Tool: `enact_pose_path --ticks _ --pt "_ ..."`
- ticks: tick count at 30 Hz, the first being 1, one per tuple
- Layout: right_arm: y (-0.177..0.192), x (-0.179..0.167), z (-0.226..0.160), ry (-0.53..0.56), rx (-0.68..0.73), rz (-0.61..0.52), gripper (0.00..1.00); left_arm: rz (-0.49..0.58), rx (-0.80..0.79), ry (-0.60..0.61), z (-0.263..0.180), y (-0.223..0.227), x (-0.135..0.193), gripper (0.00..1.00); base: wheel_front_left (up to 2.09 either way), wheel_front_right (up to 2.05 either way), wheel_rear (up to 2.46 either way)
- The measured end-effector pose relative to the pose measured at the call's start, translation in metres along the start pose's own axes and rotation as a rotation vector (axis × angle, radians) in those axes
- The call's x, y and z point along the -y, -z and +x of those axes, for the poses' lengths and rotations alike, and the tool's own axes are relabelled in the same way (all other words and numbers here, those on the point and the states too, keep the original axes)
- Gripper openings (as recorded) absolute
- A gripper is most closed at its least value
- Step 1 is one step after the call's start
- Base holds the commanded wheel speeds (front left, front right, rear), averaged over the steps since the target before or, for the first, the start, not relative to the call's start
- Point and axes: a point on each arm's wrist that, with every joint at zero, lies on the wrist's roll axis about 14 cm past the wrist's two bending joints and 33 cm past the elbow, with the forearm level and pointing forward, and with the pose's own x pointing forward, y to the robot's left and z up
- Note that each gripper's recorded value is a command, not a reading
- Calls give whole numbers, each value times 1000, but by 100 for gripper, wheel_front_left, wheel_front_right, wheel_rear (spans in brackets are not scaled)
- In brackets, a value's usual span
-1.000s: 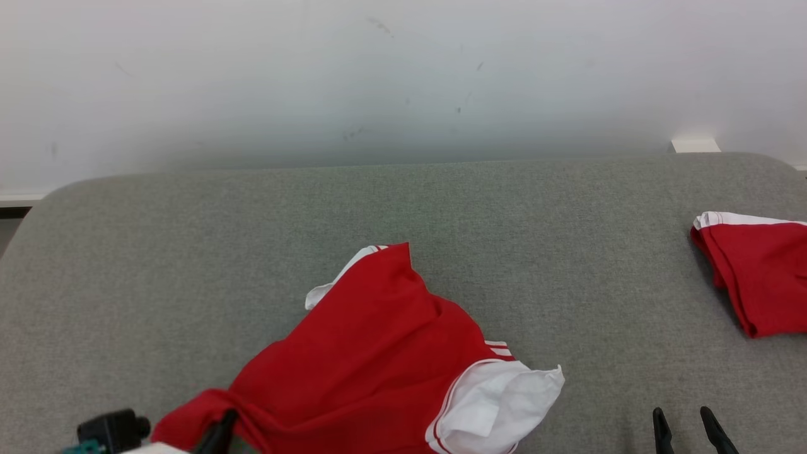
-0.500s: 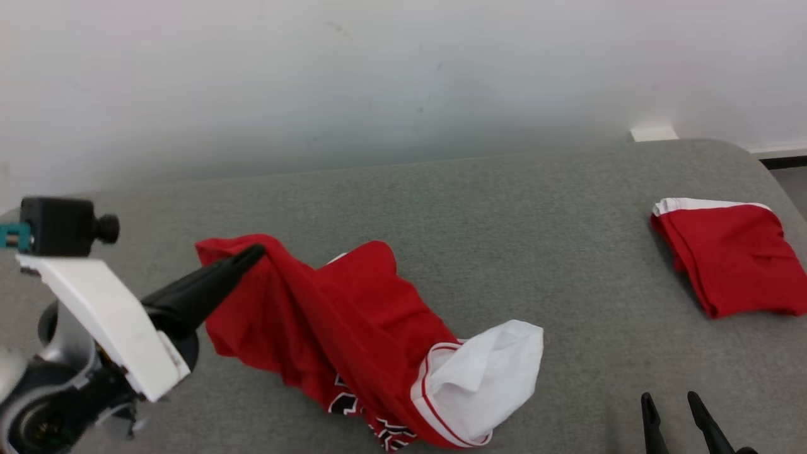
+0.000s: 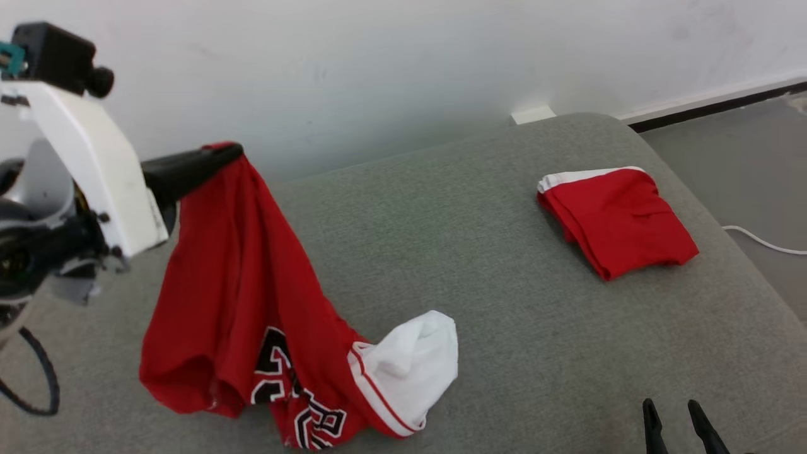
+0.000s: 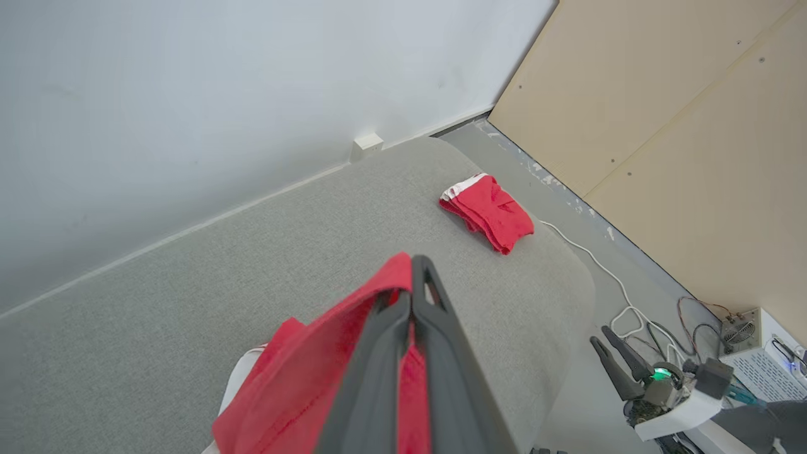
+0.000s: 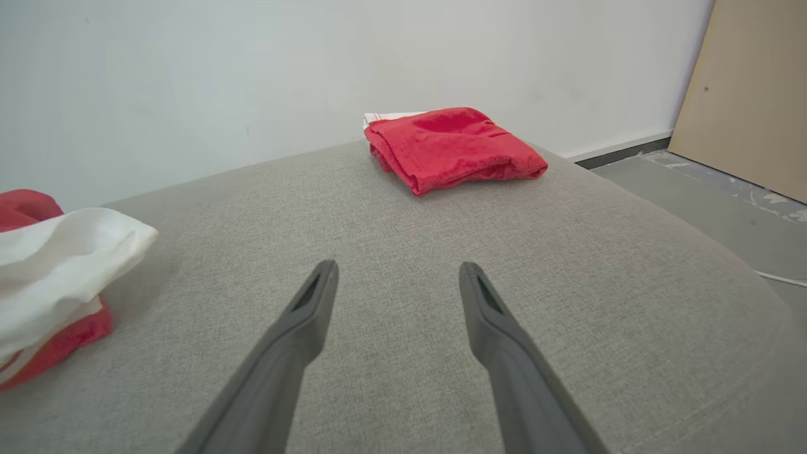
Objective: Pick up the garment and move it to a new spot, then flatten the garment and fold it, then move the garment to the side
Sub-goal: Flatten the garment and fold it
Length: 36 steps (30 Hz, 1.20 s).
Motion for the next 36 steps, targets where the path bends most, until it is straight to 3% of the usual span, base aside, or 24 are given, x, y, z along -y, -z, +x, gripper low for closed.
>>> enact_pose_path --ticks 9,18,27,31,36 --pt "-6 17 -11 56 26 6 100 44 170 -55 34 -67 -5 0 0 0 0" --pt "-4 9 -9 23 18 -16 100 69 253 115 24 -88 36 0 0 0 0" --pt "0 -10 0 -50 5 -36 100 142 -15 38 -17 20 13 0 0 0 0" --pt "2 -24 7 -99 -4 -49 100 73 -136 -91 -49 89 -20 0 0 0 0" --pt "9 -42 14 -160 -29 -66 100 -101 -284 -250 -86 204 -45 0 0 0 0"
